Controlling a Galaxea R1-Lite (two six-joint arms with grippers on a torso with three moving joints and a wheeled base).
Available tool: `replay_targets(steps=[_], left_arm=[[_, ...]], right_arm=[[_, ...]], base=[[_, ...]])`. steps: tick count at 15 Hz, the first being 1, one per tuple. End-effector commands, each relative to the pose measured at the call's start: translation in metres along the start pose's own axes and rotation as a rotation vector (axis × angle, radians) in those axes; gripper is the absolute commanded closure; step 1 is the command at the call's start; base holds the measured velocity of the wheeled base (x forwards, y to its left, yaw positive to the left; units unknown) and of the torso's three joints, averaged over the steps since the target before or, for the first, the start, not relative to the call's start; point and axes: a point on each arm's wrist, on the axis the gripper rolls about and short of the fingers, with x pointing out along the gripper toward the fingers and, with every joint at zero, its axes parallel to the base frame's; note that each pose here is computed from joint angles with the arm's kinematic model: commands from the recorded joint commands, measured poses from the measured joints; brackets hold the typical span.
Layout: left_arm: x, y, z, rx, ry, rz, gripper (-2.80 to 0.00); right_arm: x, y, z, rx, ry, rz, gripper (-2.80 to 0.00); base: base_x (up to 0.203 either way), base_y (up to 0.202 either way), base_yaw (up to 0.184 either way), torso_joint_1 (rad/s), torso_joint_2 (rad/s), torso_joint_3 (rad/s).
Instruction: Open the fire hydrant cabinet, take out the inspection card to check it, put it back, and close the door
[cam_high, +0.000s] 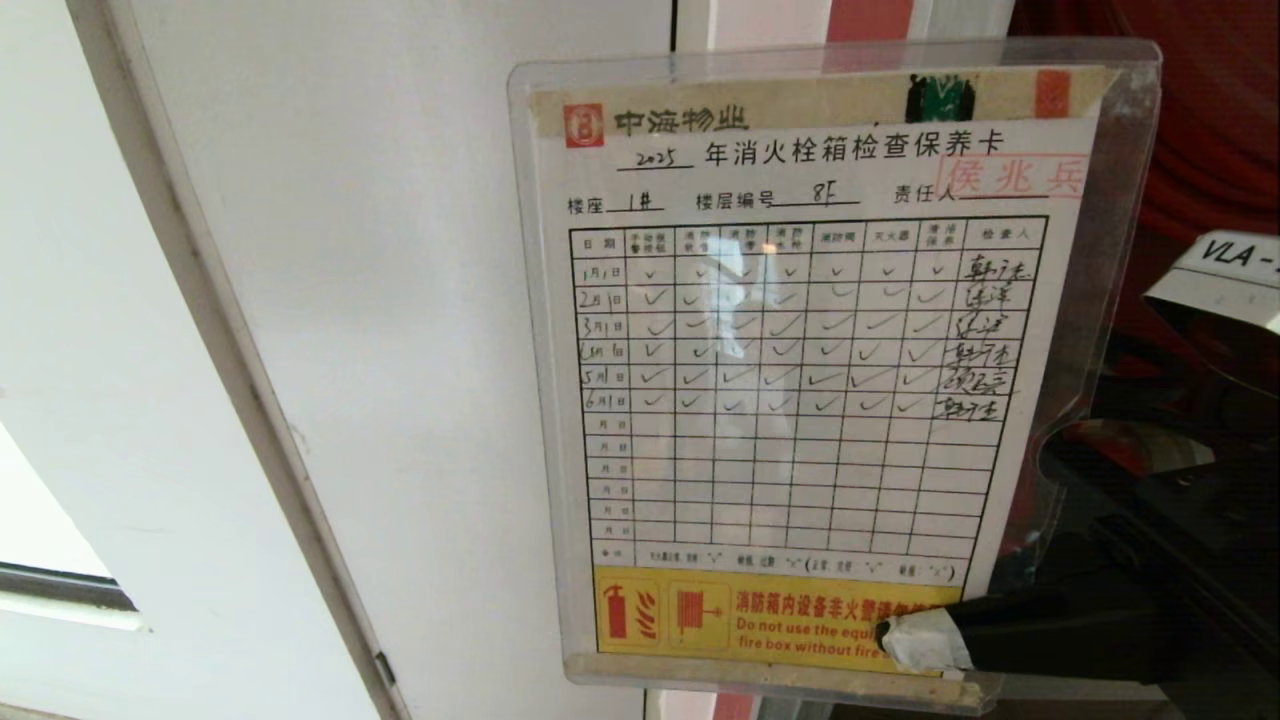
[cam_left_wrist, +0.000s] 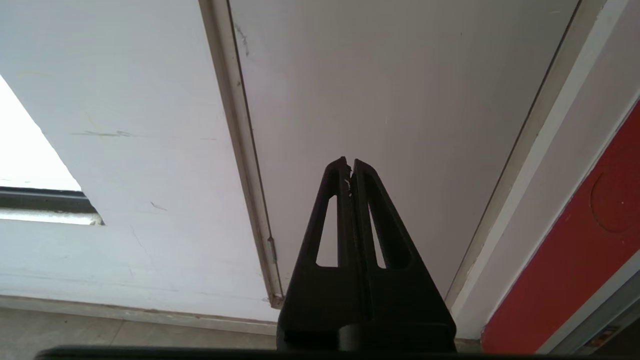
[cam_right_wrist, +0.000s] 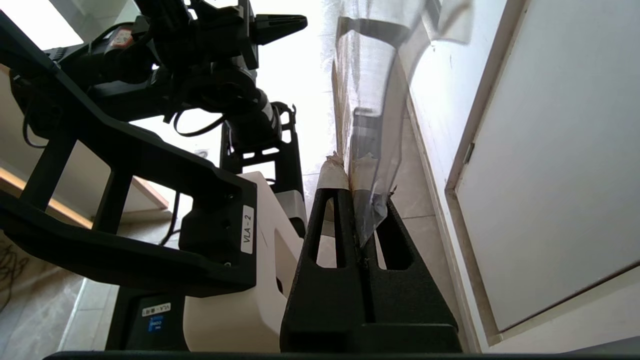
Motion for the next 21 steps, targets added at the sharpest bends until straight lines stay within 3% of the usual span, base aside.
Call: replay_targets(steps=[1, 14, 21], left_arm=[[0.0, 0.0, 0.0, -0.001, 0.002, 0.001, 0.0], [0.0, 0.0, 0.0, -0.001, 0.001, 0.001, 0.0], [0.0, 0.0, 0.0, -0.001, 0.002, 0.001, 0.0]], right_arm=[[0.001, 0.0, 0.0, 0.0, 0.001, 0.008, 0.0], [0.001, 0.009, 0.001, -0.009, 0.0, 0.043, 0.0], [-0.026, 0.034, -0.002, 0.113, -0.059, -0.033, 0.0]], base=[[0.0, 0.0, 0.0, 0.0, 0.0, 0.0], [0.0, 0.0, 0.0, 0.0, 0.0, 0.0], [0.0, 0.0, 0.0, 0.0, 0.0, 0.0]])
